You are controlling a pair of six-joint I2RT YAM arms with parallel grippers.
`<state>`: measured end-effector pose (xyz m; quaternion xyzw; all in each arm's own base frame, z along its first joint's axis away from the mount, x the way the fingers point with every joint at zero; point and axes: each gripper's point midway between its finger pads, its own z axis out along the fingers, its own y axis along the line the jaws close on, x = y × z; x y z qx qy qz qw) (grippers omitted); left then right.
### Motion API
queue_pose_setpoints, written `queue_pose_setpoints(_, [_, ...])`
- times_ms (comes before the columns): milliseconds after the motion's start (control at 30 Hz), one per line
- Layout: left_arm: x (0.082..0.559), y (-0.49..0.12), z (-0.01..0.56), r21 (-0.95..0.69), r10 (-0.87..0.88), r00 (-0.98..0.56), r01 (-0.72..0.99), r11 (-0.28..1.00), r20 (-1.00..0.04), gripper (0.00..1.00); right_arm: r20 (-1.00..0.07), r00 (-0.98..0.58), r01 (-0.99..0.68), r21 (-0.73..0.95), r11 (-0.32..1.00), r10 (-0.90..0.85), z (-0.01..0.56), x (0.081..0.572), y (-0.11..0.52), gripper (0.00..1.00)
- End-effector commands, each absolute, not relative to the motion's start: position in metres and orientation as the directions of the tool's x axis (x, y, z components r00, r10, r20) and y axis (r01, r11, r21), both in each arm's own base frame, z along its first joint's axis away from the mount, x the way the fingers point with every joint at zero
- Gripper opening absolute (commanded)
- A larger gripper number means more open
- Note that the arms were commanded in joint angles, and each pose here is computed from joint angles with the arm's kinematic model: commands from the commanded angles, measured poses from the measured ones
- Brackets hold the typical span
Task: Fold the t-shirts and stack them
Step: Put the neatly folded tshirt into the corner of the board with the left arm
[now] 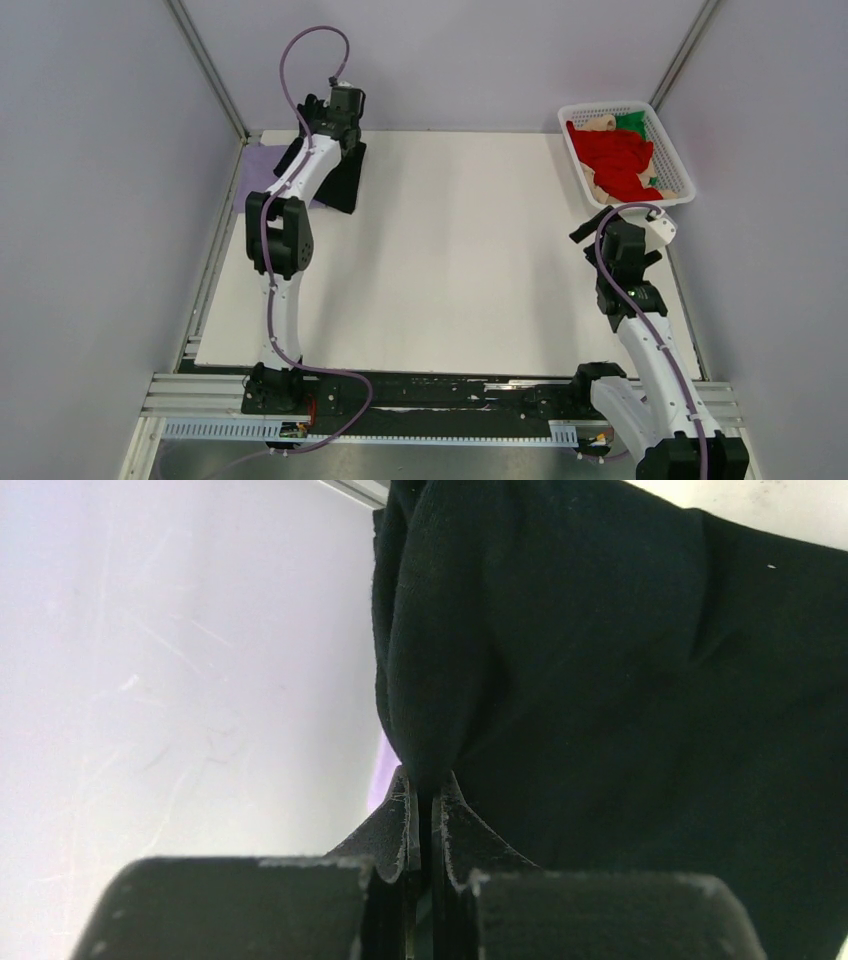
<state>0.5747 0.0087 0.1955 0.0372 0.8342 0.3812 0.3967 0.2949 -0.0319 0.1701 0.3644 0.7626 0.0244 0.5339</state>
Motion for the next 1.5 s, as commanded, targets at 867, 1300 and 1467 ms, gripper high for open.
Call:
queue_pose_setpoints(867, [0.570,0.023,0.283,0.606,0.419,-0.554,-0.205,0.769,-0.719,0.00,-0.814,-0.158,0.522,0.411,0.748,0.558,0.176,0.296,-0.035,1.00])
queue_pose_setpoints(1300, [0.610,0.094,0.192,0.584,0.311,-0.663,-0.235,0.777,-0.681,0.05,-0.799,-0.166,0.548,0.413,0.728,0.578,0.172,0.298,-0.036,1.00])
queue_pose_setpoints(1467, [0.615,0.132,0.167,0.539,0.185,-0.686,-0.345,0.768,-0.704,0.73,-0.800,-0.153,0.558,0.415,0.719,0.581,0.176,0.298,-0.038,1.00])
